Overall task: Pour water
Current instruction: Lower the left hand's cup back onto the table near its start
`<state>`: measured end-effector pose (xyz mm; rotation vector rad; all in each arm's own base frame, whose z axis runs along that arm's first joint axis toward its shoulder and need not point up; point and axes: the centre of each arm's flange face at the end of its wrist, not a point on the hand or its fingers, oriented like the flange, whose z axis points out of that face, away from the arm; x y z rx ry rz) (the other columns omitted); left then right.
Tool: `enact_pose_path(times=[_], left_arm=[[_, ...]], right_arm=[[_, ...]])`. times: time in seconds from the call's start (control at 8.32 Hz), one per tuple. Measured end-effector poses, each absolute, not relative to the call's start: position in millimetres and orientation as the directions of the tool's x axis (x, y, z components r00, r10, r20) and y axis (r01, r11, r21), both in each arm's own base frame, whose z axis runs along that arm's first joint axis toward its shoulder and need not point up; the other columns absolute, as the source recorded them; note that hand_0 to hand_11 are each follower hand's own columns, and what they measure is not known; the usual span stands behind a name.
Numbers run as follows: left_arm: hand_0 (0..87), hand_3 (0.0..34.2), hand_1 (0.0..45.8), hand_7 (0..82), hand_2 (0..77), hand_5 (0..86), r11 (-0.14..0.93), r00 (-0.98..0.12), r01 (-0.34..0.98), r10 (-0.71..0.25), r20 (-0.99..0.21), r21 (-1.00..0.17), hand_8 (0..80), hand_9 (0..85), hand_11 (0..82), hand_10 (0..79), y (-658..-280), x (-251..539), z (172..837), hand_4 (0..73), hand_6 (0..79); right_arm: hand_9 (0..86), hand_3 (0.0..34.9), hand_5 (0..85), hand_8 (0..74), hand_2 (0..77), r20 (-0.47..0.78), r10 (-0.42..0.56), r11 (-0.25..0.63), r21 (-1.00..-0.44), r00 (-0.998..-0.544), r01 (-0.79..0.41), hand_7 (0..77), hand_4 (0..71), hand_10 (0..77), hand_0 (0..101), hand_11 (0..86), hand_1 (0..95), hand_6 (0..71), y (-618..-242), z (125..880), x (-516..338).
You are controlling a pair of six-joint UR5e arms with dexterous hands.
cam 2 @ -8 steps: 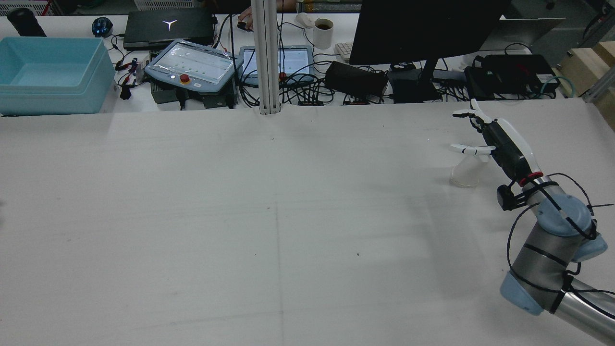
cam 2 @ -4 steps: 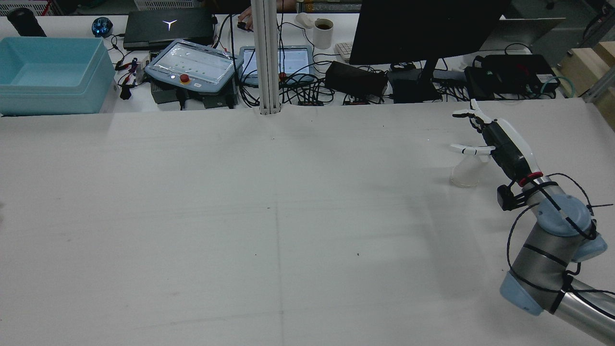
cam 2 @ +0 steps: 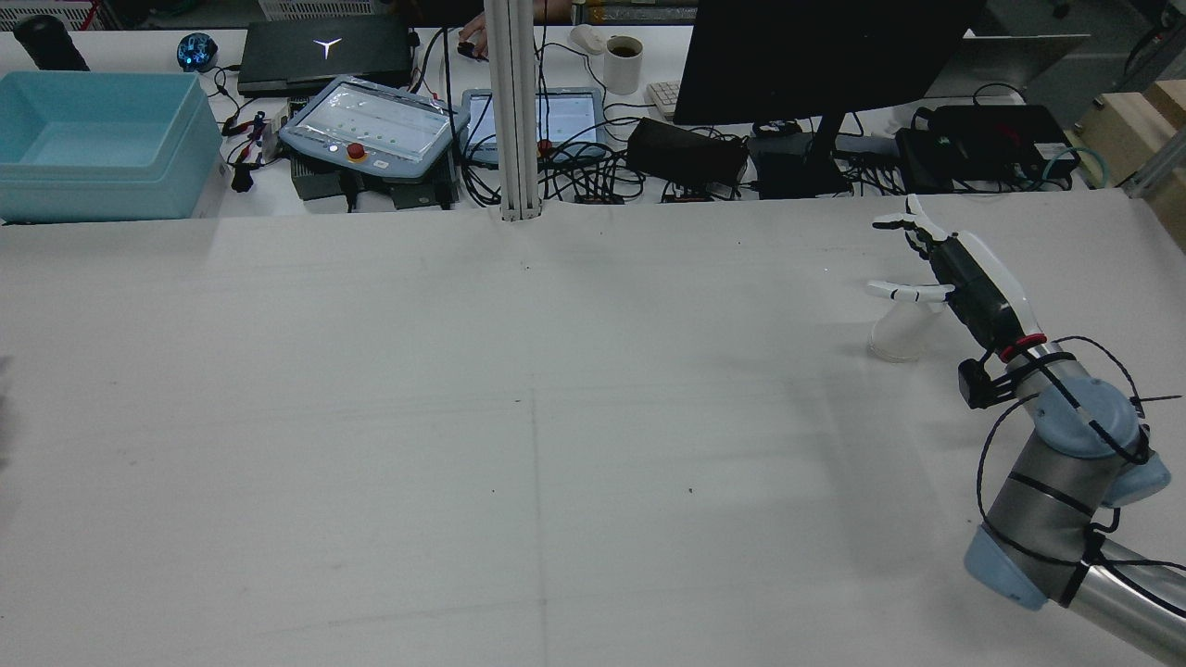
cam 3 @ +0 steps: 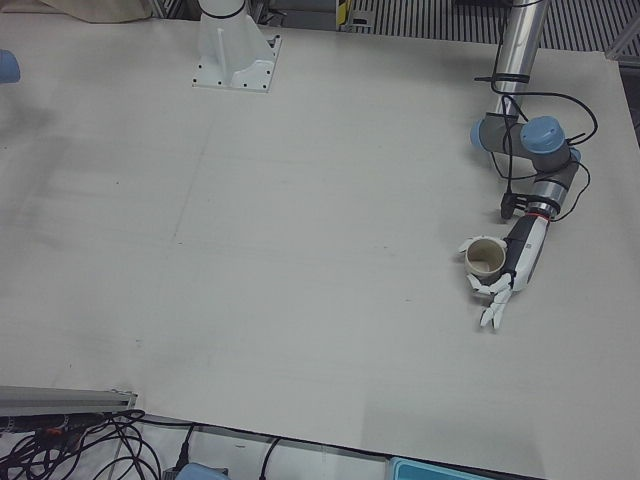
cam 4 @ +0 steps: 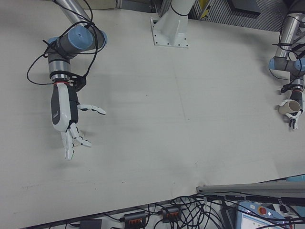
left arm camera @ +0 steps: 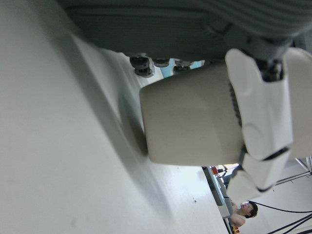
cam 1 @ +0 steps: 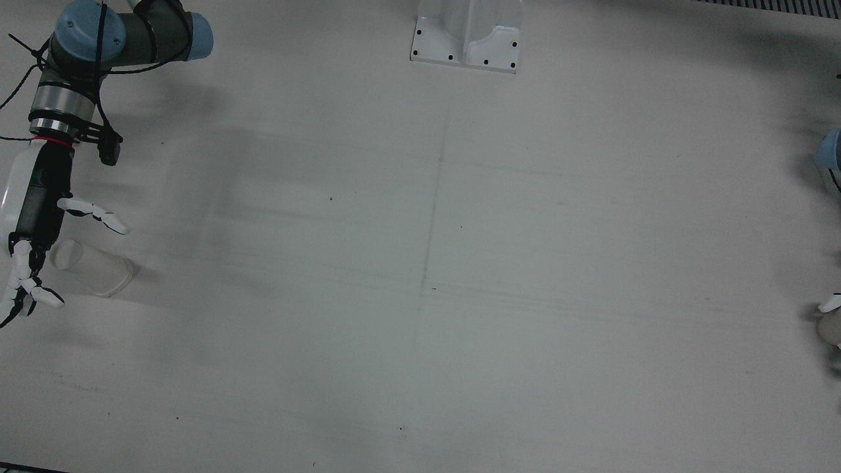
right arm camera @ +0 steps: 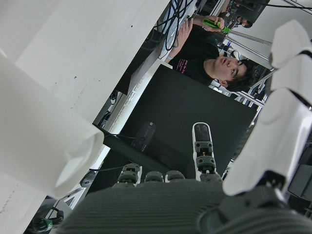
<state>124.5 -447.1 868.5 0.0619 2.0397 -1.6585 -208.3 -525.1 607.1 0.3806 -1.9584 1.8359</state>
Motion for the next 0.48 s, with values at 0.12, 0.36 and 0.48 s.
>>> enact_pose_path(times=[0.12, 0.36, 0.48], left_arm=[[46.8, 0.0, 12.5, 0.5, 39.8, 42.5, 0.257, -0.869, 0.341, -0.281, -0.407, -0.904, 0.5, 2.2, 9.3, 4.9, -446.2, 128.4, 868.4, 18.5, 5.5], [45.7, 0.0, 40.9, 0.5, 2.7, 12.0, 0.258, -0.870, 0.336, -0.283, -0.404, -0.906, 0.5, 2.2, 9.3, 4.9, -445.4, 129.4, 868.2, 6.0, 4.9], [45.7, 0.0, 40.9, 0.5, 2.7, 12.0, 0.261, -0.871, 0.333, -0.282, -0.401, -0.906, 0.5, 1.6, 9.3, 4.9, -443.1, 128.2, 869.0, 6.0, 4.9]], right_arm=[[1.1, 0.0, 27.3, 0.5, 16.4, 0.484, 0.090, 0.087, -0.875, -0.871, -0.477, 0.5, 10.9, 3.8, 46, 7.1, 14.2, 0.5, -524.8, 607.6, -209.0], [1.1, 0.0, 27.3, 0.5, 16.9, 0.485, 0.093, 0.088, -0.874, -0.870, -0.478, 0.5, 10.9, 3.8, 46, 7.1, 14.2, 0.5, -524.3, 607.8, -211.0], [1.1, 0.0, 27.3, 0.5, 16.9, 0.486, 0.094, 0.089, -0.873, -0.869, -0.479, 0.5, 12.0, 3.8, 46, 7.1, 14.2, 0.5, -524.0, 607.8, -212.0]])
